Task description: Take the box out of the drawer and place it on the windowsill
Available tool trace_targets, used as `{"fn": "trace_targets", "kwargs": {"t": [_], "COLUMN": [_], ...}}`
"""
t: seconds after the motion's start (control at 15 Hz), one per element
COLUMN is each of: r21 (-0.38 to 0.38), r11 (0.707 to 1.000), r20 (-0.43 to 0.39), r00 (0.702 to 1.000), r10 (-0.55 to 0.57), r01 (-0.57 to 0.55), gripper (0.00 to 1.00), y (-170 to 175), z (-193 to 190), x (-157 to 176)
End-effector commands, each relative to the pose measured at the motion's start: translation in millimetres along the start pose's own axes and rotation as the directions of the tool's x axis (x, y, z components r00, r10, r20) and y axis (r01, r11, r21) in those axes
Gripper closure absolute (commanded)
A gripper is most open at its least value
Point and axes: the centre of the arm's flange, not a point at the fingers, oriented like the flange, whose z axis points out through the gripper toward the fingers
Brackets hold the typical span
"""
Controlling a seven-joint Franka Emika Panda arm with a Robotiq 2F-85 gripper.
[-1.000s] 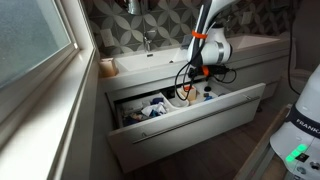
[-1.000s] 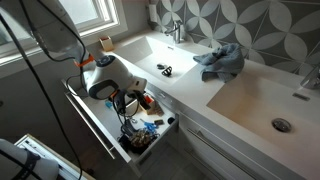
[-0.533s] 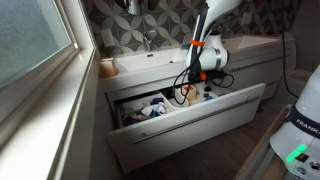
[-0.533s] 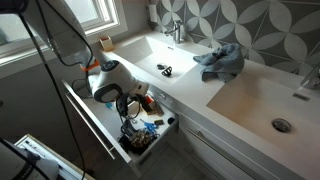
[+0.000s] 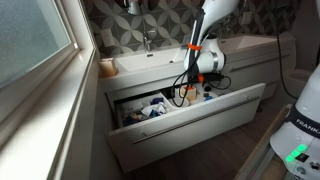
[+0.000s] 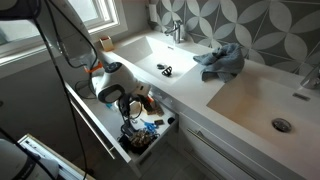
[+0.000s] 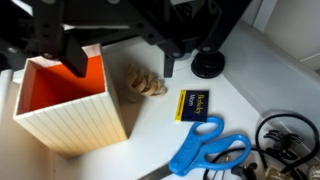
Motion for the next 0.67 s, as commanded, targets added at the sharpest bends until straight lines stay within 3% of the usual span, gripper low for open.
{"fn": "trace_targets", "kwargs": {"t": [0.0,0.6], "r21": [-0.003,-0.043], "r11": [1.0,0.999], "r20": [-0.014,-0.022], "r00": [1.0,0.999], "r10": [-0.008,-0.03], "r01": [0.008,0.029], "gripper": [0.27,0.95], "y": [-6.6,-3.7], "z": [10.0,7.3], "x": [-0.6,-3.7]}}
